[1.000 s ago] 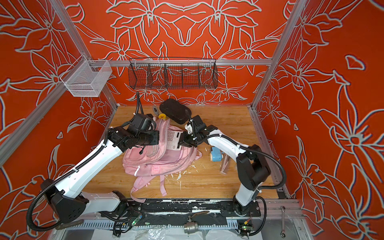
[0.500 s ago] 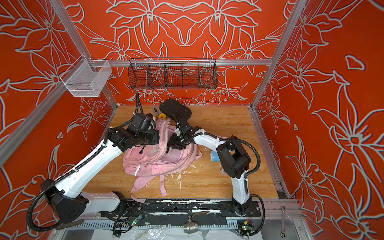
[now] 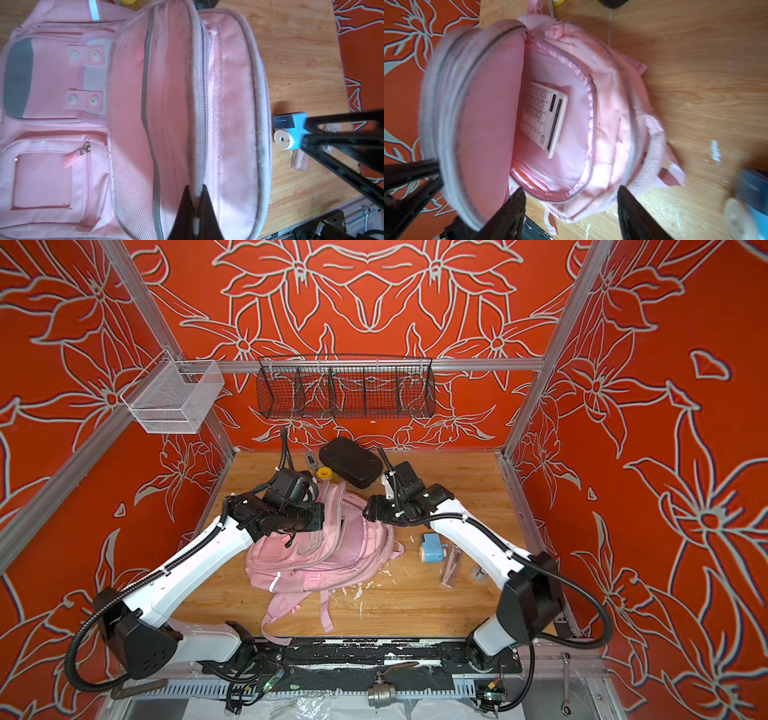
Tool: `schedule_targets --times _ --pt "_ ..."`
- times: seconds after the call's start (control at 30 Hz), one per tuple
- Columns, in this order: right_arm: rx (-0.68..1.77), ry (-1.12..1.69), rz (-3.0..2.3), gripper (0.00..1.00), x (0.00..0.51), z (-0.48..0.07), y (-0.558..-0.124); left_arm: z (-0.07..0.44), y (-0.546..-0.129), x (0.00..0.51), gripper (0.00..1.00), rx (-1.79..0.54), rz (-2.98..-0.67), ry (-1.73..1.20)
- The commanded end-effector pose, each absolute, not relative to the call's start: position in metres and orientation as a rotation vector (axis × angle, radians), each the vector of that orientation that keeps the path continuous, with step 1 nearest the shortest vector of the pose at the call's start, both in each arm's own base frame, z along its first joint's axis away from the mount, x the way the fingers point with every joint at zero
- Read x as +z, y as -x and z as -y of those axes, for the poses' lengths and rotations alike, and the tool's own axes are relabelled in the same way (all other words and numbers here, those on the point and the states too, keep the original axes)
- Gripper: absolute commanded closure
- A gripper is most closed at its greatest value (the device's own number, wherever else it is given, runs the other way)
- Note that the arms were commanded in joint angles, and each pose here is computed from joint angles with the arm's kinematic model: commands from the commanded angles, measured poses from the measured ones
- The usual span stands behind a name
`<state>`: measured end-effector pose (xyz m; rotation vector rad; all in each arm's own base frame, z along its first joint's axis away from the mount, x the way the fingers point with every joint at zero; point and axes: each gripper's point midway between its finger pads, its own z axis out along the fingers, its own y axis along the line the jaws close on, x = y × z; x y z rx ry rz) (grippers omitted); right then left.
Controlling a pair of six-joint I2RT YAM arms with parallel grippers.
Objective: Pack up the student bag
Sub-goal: 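Release the calculator and move the right gripper to the blue sharpener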
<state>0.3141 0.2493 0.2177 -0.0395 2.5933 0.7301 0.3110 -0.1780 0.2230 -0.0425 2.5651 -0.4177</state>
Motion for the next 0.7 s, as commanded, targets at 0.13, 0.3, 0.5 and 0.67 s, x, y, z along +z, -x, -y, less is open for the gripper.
schedule_targets --times 0.13,0.3,0.5,0.67 --pt "0.164 -0.007 -2.76 0.22 0.18 -0.126 -0.287 0.207 -0.327 0.189 1.0 -0.467 -2.634 0.063" --pt "0.088 -0.069 -2.85 0.2 0.149 -0.089 -0.276 0.227 -0.322 0.161 1.0 -0.46 -2.79 0.026" --pt "0.084 -0.072 -2.882 0.18 0.121 -0.079 -0.288 0.243 -0.323 0.153 0.58 -0.424 -2.837 -0.038" --pt "0.176 0.01 -2.895 0.17 0.108 -0.092 -0.307 0.248 -0.319 0.159 0.48 -0.403 -2.843 -0.067"
